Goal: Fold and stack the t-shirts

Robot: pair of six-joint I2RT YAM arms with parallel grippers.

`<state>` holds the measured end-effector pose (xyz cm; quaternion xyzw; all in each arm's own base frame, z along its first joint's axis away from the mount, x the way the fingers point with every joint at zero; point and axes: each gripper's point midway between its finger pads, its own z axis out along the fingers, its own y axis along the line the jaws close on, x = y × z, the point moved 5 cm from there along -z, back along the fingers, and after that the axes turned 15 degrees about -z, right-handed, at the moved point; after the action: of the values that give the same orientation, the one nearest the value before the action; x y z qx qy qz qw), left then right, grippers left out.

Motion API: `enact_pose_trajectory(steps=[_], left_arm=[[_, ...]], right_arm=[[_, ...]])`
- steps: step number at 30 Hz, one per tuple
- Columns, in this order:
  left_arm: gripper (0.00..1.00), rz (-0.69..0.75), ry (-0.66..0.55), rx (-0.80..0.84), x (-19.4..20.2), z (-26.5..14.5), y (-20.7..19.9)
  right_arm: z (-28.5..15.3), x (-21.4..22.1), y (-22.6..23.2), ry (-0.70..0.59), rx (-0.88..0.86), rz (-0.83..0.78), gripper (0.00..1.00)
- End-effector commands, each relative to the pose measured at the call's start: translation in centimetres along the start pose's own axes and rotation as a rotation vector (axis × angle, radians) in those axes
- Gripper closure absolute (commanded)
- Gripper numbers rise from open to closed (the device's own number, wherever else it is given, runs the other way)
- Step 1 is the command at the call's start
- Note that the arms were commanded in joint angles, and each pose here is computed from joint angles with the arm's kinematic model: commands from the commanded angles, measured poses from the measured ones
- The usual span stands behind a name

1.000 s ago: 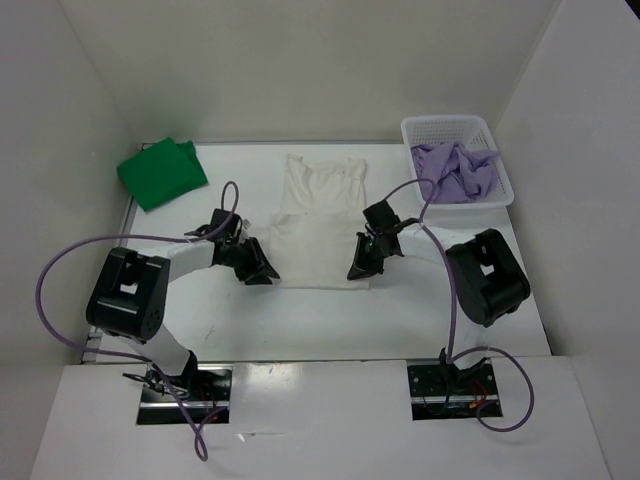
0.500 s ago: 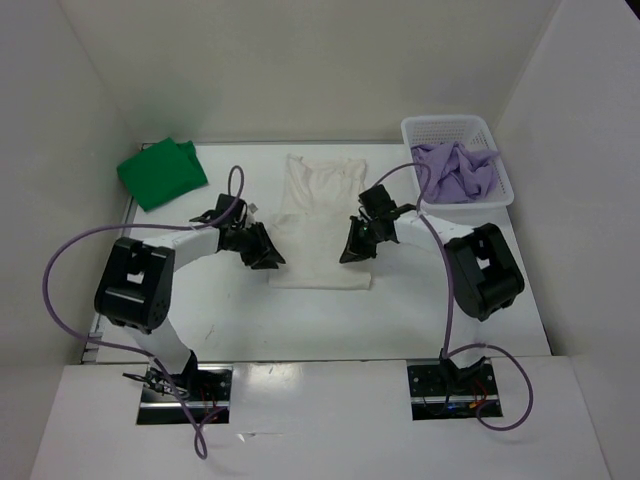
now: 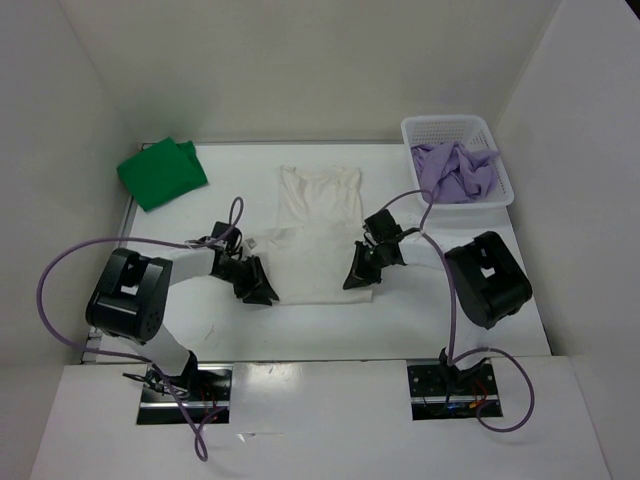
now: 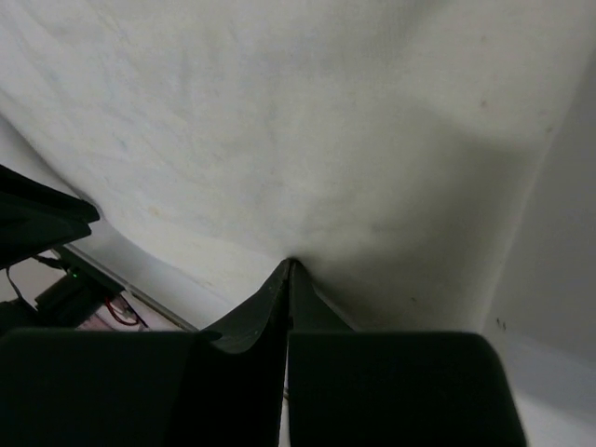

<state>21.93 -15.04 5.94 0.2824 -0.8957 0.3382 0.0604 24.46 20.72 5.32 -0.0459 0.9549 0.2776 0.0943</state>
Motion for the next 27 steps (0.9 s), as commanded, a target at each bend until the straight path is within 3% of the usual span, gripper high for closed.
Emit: enact_pose_trajectory(steps=[1, 3, 5, 9, 11, 13, 16, 17, 19, 25, 27], left_arm=[[0.63, -0.009, -0.019, -0.146, 1.3, -1.6, 3.0], [0.63, 0.032, -0.061, -0.098, 0.6, -2.9, 0.9], [0.64, 0.114, -0.129, -0.001, -1.0, -4.8, -3.6], [0.78, 0.215, -0.232, 0.253, -4.8, -7.4, -13.3], [0.86, 0.208, -0.210, 0.279, -7.0, -6.3, -15.4], [0.94, 0.230, -0.308, 0.299, -10.5, -6.0, -18.4], [0.97, 0.222, -0.382, 0.274, -15.0, -4.1, -20.1], [0.97, 0.252, -0.429, 0.308, -16.2, -5.0, -22.4], [0.97, 0.222, -0.461, 0.262, -19.4, -2.6, -22.4], [0.96, 0.258, -0.476, 0.299, -24.5, 0.3, -26.6], [0.94, 0.237, -0.483, 0.269, -26.0, 2.0, -26.0]], right_arm=[[-0.1, 4.1, -1.6, 0.116, 0.105, -0.017, 1.00], [-0.8, 4.2, -1.4, 0.127, 0.107, -0.044, 0.98], [-1.6, 3.2, -0.6, 0.114, 0.099, -0.069, 0.90], [-3.5, 0.1, 2.2, 0.031, 0.014, -0.128, 0.82], [-4.3, -1.0, 3.4, 0.000, -0.024, -0.147, 0.87], [-4.5, -1.7, 4.2, -0.022, -0.060, -0.163, 1.00], [-4.8, -2.9, 4.9, -0.065, -0.068, -0.159, 1.00], [-4.8, -3.3, 4.9, -0.085, -0.065, -0.166, 1.00], [-5.2, -4.1, 5.8, -0.110, -0.090, -0.172, 1.00], [-5.1, -4.6, 6.2, -0.107, -0.104, -0.175, 1.00], [-5.1, -4.6, 6.2, -0.107, -0.104, -0.175, 1.00]])
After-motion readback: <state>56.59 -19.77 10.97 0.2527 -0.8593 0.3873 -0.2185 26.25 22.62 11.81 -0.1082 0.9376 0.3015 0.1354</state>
